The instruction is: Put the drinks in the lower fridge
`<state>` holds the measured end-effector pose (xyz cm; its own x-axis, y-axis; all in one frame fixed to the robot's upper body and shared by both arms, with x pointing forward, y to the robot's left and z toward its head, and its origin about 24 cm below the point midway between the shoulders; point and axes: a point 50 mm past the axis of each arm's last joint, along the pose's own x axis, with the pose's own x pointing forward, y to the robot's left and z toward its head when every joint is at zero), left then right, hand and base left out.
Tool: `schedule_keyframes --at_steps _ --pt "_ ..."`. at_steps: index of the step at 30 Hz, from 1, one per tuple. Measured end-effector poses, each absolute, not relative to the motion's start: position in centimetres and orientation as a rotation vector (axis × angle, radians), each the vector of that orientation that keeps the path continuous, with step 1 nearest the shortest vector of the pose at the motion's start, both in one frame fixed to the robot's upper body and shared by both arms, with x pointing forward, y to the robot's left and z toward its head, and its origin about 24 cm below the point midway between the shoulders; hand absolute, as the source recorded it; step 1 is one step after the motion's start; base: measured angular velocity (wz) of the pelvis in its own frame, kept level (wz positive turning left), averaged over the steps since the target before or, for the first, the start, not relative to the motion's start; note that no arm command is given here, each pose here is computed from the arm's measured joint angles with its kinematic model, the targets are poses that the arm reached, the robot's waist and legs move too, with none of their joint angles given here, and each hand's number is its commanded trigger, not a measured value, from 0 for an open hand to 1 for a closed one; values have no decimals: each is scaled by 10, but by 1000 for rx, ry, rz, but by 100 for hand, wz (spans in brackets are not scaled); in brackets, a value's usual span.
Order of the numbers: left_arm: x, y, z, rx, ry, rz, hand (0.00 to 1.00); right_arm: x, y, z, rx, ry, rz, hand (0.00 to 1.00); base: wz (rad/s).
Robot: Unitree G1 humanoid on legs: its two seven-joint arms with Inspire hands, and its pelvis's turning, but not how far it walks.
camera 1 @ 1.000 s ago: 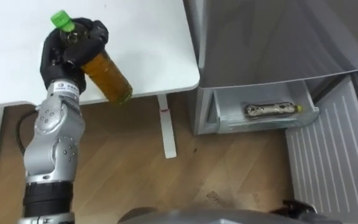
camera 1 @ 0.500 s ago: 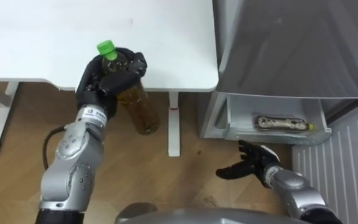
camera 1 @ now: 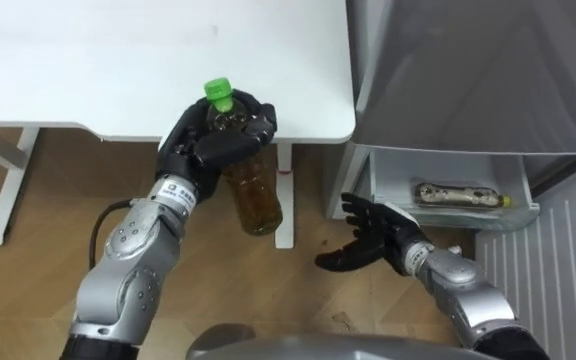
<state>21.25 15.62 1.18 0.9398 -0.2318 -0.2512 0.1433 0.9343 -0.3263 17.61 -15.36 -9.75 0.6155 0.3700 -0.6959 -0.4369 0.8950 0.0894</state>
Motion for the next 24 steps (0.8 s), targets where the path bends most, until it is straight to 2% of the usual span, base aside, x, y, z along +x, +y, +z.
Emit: schedule_keyframes --at_steps 15,24 --pt "209 149 6 -259 293 -278 100 187 -136 -68 -47 648 767 0 0" --pt "206 135 6 -225 275 -364 100 191 -110 -43 95 513 922 0 -6"
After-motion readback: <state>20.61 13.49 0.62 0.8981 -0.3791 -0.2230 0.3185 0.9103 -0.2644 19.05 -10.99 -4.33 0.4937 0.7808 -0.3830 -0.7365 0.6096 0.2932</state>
